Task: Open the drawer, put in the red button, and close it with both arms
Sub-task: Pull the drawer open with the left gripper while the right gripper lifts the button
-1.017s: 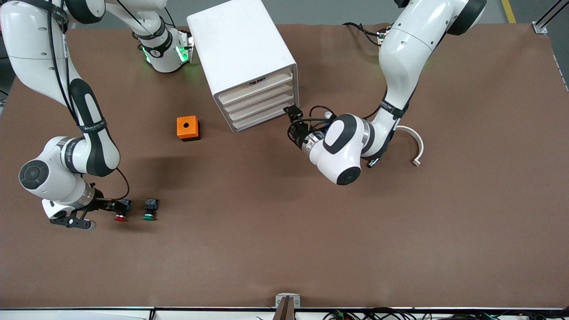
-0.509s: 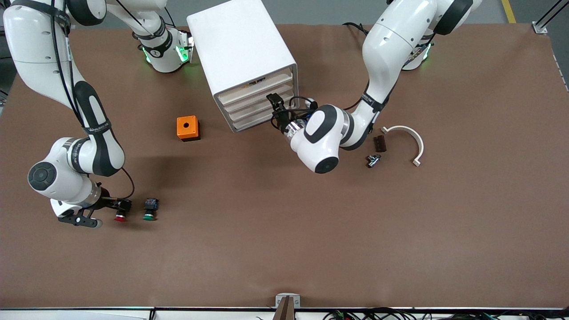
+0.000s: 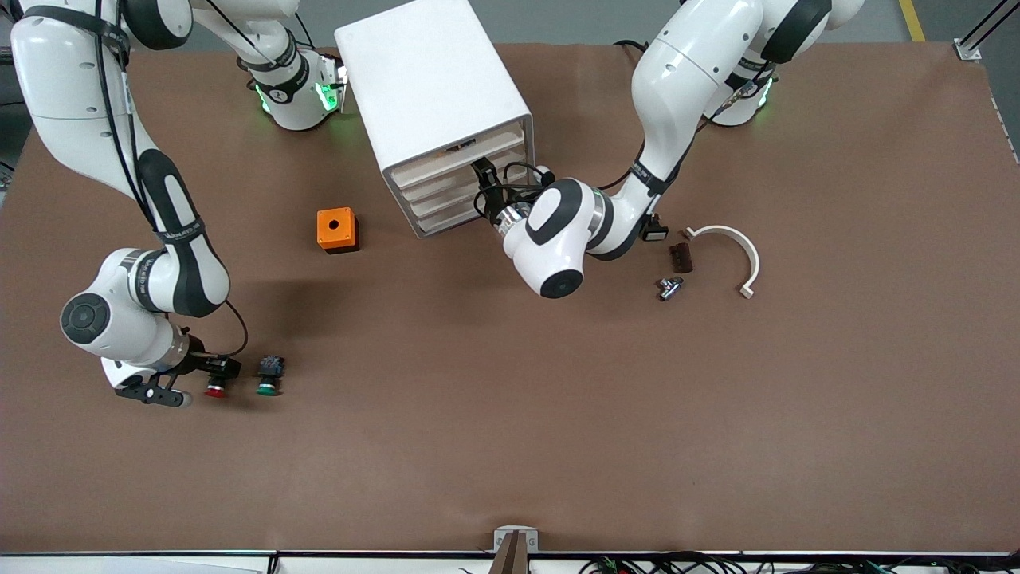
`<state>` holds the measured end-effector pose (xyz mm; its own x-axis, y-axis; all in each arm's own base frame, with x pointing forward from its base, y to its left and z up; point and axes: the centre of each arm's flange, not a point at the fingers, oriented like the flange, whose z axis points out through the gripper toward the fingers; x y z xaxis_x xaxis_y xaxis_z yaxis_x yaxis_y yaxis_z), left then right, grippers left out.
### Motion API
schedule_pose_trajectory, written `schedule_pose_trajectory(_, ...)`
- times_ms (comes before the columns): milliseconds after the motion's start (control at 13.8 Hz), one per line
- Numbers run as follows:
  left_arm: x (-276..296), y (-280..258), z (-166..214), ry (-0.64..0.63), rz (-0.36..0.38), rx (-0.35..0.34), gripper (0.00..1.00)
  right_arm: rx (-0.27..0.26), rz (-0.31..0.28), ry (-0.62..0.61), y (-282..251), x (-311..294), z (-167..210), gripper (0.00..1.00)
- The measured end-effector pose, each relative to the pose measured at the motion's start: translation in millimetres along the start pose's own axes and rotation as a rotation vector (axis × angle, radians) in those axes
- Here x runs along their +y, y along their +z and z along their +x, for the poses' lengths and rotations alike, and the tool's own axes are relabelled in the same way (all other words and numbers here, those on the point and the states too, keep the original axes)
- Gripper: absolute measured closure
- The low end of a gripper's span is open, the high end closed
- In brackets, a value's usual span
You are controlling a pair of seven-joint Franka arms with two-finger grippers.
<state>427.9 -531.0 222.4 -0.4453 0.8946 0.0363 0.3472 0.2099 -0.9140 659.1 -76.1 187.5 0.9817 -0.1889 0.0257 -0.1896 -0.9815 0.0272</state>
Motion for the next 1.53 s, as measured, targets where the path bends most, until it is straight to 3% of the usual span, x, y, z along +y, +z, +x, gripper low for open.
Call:
schedule_pose_trajectory(73, 2, 4, 0, -0.002, 0.001, 0.006, 0.4, 0.0, 0.0, 0.0, 0, 0, 0, 0.25)
schedule_pose_trajectory(218, 3, 8, -1, -0.003, -0.001, 0.008, 0.46, -0.001, 0.0, 0.0, 0, 0, 0, 0.49)
schedule_pose_trajectory(291, 2, 9, -2, -0.002, -0.001, 0.009, 0.52, -0.001, 0.0, 0.001, 0, 0, 0, 0.58)
schedule_pose_trajectory(509, 2, 9, -3, 0.004, -0.01, 0.001, 0.87, -0.001, 0.0, 0.0, 0, 0, 0, 0.59)
schedule_pose_trajectory(726, 9, -12, -1, -0.001, -0.029, -0.026, 0.86, -0.005, 0.0, 0.0, -1, -1, 0, 0.59)
schedule_pose_trajectory(944, 26, -70, 10, 0.01, -0.063, -0.104, 0.87, -0.036, 0.001, 0.003, -18, -3, 5, 0.59)
schedule_pose_trajectory(1235, 45, -138, 30, 0.045, -0.09, -0.203, 0.87, -0.112, 0.01, 0.166, -119, -54, 0, 0.59)
schedule_pose_trajectory(1526, 47, -148, 32, 0.05, -0.098, -0.219, 0.87, -0.157, 0.055, 0.324, -229, -164, -55, 0.59)
